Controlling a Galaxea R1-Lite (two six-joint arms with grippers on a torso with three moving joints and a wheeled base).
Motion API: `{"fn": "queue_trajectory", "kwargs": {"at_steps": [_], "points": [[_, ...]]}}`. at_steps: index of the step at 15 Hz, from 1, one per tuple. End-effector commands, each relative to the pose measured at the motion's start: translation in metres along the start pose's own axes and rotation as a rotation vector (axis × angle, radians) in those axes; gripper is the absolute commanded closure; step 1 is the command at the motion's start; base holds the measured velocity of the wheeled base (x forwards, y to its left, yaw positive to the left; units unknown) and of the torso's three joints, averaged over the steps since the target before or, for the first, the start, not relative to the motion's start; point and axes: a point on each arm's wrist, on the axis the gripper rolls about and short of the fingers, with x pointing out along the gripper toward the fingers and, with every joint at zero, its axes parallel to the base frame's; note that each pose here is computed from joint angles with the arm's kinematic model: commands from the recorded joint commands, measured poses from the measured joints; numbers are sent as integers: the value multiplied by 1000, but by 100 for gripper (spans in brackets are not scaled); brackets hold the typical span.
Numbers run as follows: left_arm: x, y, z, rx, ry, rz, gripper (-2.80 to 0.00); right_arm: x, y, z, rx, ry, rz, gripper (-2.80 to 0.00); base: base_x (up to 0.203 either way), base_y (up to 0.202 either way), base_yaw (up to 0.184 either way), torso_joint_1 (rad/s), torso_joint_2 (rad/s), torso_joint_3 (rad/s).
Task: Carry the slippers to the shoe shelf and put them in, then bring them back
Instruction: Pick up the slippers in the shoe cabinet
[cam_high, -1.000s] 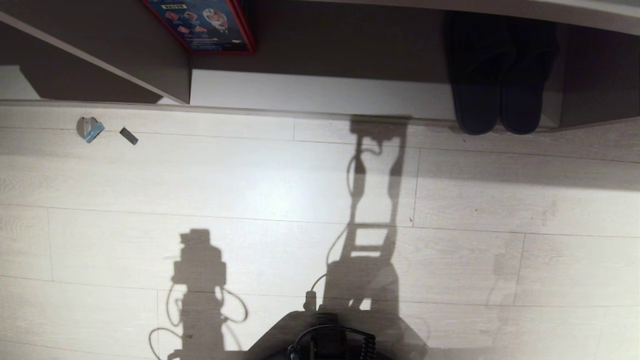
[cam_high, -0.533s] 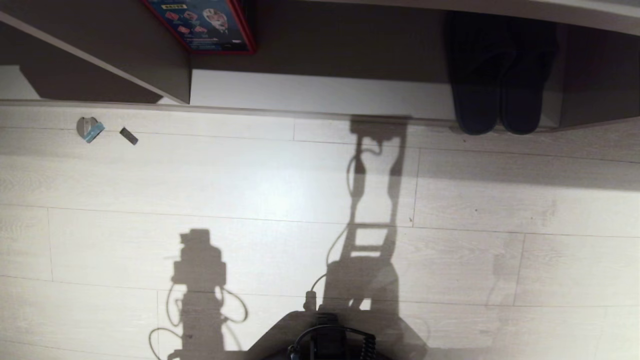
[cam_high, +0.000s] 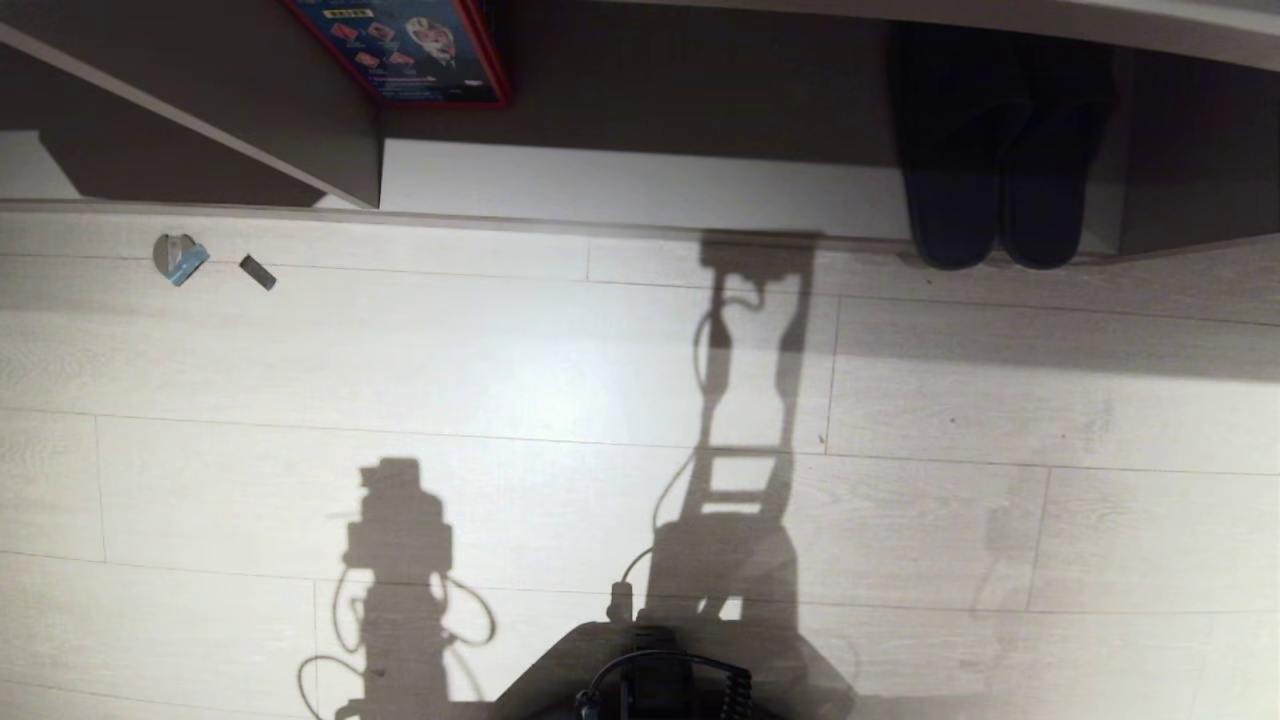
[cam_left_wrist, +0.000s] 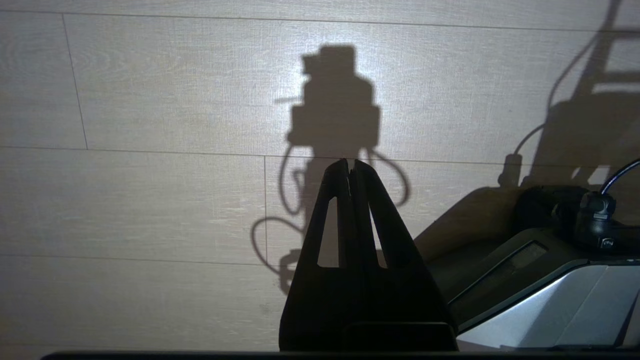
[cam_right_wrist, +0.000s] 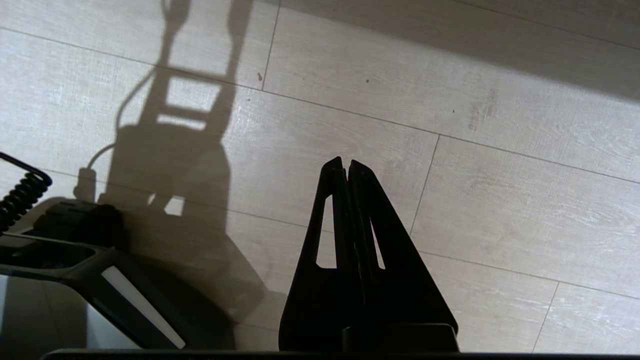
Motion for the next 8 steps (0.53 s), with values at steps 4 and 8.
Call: {"fn": "queue_trajectory", "kwargs": {"at_steps": [4,8], "points": [[0,0,0,-1,0,1,0,0,0,0,-3,5,2,0,0,0,0,0,0,0],[0,0,0,-1,0,0,0,0,0,0,-1,3,1,0,0,0,0,0,0,0]]}}
